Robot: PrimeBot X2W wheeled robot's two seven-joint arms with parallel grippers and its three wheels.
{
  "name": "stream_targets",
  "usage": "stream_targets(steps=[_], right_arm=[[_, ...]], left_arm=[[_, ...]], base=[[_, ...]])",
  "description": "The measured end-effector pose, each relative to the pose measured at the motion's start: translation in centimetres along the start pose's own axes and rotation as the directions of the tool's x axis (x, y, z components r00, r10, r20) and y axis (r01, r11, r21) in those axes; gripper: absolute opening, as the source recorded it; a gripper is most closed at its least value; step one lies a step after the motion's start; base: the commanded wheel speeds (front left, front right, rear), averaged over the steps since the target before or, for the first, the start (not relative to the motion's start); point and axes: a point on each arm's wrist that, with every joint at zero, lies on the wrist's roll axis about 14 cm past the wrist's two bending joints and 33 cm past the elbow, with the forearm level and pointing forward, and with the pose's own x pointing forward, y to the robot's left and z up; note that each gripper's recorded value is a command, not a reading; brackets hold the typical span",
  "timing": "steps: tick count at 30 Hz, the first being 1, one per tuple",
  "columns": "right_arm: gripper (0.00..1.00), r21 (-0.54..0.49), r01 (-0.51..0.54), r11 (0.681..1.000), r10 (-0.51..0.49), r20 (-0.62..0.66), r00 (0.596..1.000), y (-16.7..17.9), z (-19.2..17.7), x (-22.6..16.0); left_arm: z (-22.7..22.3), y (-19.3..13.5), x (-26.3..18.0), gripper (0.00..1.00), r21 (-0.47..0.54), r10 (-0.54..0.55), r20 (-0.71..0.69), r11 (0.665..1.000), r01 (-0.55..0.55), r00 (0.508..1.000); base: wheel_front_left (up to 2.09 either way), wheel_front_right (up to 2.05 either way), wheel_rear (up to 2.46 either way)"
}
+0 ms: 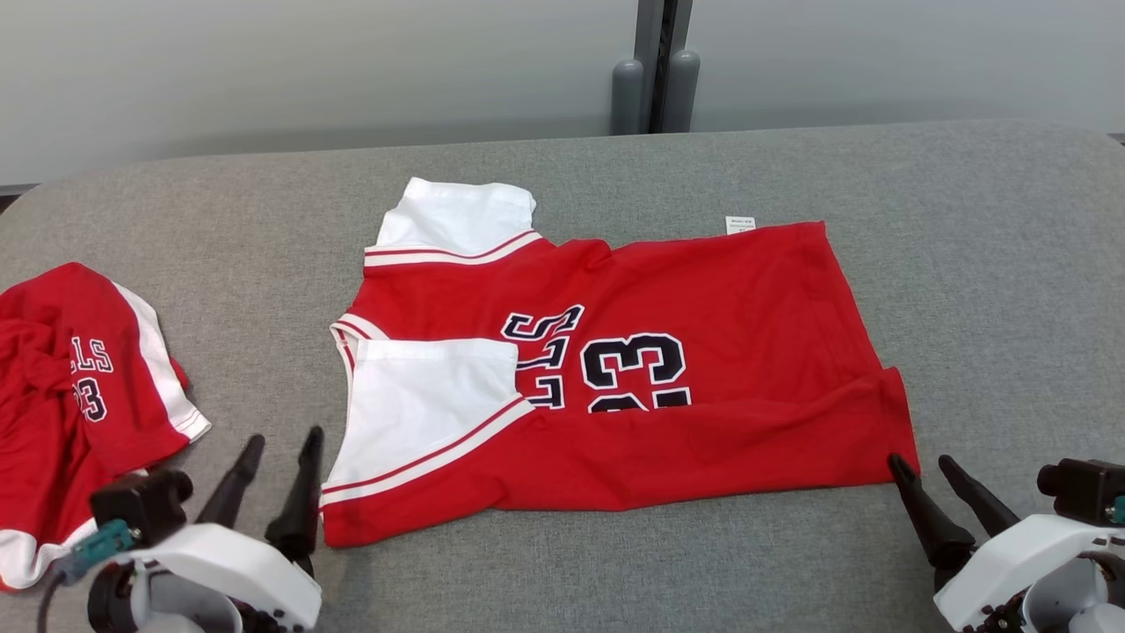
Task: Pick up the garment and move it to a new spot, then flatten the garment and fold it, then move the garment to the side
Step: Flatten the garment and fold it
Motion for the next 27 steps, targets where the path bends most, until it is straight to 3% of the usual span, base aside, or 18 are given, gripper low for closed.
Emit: stream_targets(steps=[20, 27], right_arm=[[1.0, -0.008, 0.076, 0.997, -0.077, -0.047, 0.996, -1.8, -0.6, 1.9], [1.0, 0.02, 0.093, 0.995, -0.089, -0.133, 0.987, -2.0, -2.1, 2.4]], left_arm=[[-7.1, 1.0, -0.8, 1.0, 0.01, 0.036, -0.244, 0.999, -0.034, 0.969], [-8.5, 0.5, -0.8, 1.0, -0.003, 0.013, -0.308, 1.0, -0.015, 0.951]], base=[[0.0, 0.0, 0.0], [0.0, 0.0, 0.0]])
